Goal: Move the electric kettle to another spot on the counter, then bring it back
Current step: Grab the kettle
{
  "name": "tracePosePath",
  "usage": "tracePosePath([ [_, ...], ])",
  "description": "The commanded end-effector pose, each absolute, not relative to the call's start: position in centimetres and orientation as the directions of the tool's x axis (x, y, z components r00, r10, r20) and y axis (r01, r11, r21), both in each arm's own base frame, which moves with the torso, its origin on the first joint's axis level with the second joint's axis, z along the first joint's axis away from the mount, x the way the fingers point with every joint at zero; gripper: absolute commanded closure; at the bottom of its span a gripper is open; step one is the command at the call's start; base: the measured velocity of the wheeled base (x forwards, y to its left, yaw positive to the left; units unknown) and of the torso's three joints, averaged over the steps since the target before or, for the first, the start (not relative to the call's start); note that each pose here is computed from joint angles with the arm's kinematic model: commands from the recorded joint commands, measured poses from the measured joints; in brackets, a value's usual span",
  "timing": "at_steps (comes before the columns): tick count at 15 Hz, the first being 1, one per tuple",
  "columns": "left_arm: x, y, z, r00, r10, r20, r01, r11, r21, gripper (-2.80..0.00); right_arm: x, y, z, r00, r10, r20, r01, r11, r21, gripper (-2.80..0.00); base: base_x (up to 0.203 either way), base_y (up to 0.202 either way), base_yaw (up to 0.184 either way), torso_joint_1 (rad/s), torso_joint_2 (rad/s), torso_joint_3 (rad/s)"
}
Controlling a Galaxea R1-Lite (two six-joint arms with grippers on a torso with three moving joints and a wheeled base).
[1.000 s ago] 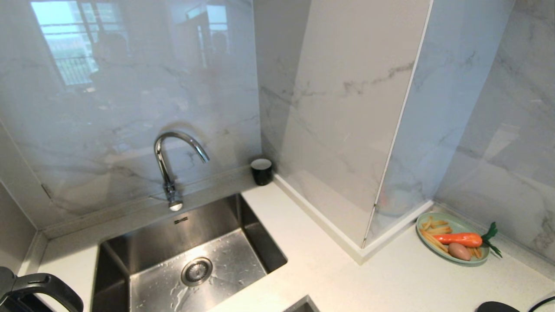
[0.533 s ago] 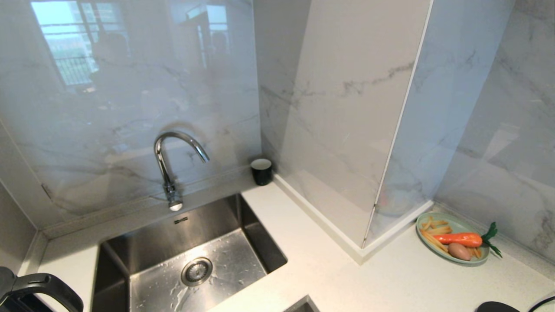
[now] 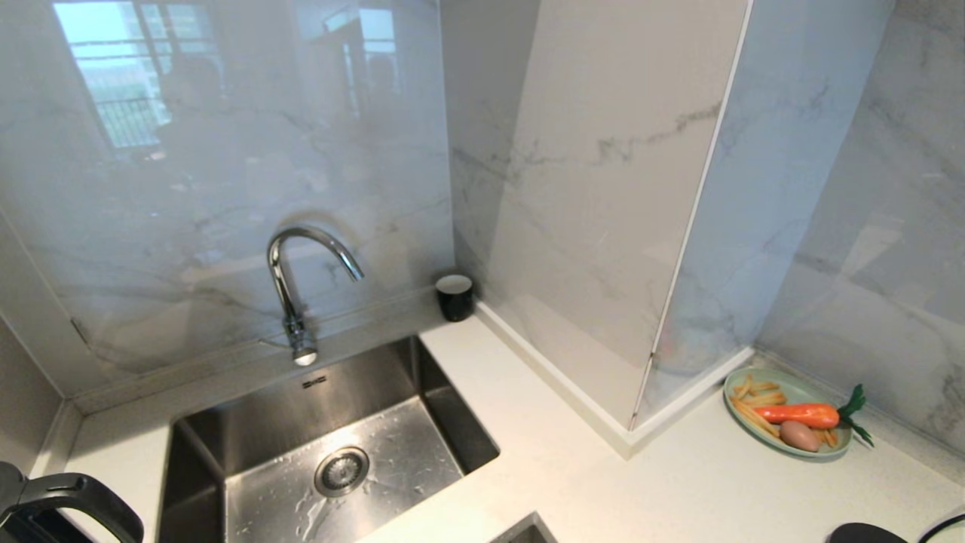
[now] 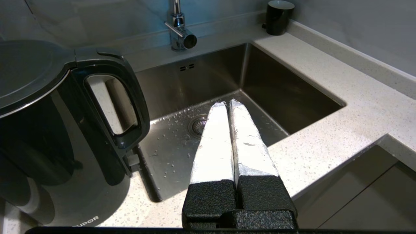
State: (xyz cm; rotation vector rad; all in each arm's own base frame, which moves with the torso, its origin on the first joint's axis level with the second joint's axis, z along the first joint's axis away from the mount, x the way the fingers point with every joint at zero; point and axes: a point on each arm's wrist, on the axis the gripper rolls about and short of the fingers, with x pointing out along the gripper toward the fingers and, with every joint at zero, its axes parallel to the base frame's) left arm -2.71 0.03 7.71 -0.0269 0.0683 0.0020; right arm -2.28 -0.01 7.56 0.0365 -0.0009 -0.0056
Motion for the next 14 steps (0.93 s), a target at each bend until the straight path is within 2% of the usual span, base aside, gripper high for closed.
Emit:
tracePosePath([
  [1, -2.71, 0.03, 7.72, 0.998, 0.002, -0.069, -0.003, 1.000, -0.027, 0.00, -2.27, -0.01, 7.57, 1.000, -0.006, 0.000, 0.006, 0.999, 0.037, 0.00, 0.000, 0.000, 0.000, -0.052, 0.13, 0.078],
  [6, -2.71, 0.03, 7.72, 0.998, 0.002, -0.069, -0.004, 1.000, -0.029, 0.00, -2.27, -0.01, 7.57, 1.000, -0.006, 0.000, 0.006, 0.999, 0.037, 0.00, 0.000, 0.000, 0.000, -0.066, 0.17, 0.088],
  [14, -2.71, 0.03, 7.71, 0.998, 0.002, -0.069, -0.003, 1.000, -0.027, 0.00, -2.27, -0.01, 7.57, 1.000, -0.006, 0.000, 0.006, 0.999, 0.037, 0.00, 0.000, 0.000, 0.000, 0.000, 0.00, 0.000],
])
